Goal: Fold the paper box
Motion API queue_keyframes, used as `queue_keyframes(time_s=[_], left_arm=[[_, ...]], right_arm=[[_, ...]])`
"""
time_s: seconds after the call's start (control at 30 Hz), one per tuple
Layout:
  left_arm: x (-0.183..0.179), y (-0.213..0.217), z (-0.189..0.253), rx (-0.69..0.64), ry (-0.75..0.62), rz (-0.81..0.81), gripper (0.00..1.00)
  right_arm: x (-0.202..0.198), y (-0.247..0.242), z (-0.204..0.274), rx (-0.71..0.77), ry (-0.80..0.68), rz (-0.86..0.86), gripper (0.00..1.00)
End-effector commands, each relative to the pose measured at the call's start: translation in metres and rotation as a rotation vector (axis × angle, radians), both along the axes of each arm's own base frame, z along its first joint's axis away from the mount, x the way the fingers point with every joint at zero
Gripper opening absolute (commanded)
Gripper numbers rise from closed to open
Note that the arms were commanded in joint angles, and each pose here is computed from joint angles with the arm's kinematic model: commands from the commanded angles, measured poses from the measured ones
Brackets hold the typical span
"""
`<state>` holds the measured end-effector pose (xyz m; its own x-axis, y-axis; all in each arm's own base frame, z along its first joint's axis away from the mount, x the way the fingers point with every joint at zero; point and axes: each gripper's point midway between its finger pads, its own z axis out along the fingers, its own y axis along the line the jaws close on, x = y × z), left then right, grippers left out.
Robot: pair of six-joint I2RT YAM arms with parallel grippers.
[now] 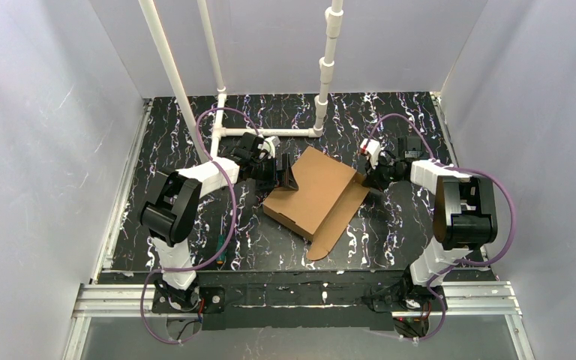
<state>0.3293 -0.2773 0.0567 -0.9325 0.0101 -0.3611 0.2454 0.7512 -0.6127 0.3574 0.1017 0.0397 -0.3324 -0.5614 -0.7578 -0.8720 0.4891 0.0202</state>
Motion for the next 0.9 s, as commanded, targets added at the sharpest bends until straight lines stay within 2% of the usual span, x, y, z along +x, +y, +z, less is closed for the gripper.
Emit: queue_keyframes(time_s=[0.0, 0.6, 0.87], left_arm=[[-0.003, 0.006, -0.005, 0.005, 0.025, 0.000, 0.86], [-0.011, -0.003, 0.009, -0.049, 0.029, -0.083, 0.83], [-0.011, -0.008, 0.015, -0.065, 0.033, -0.115, 0.83]], right_arm=[[0.007, 0.006, 0.011, -0.011, -0.076, 0.024, 0.01], [0.024, 0.020, 0.014, -0.153, 0.020, -0.015, 0.01], [0.014, 0.025, 0.005, -0.271, 0.068, 0.076, 0.01]])
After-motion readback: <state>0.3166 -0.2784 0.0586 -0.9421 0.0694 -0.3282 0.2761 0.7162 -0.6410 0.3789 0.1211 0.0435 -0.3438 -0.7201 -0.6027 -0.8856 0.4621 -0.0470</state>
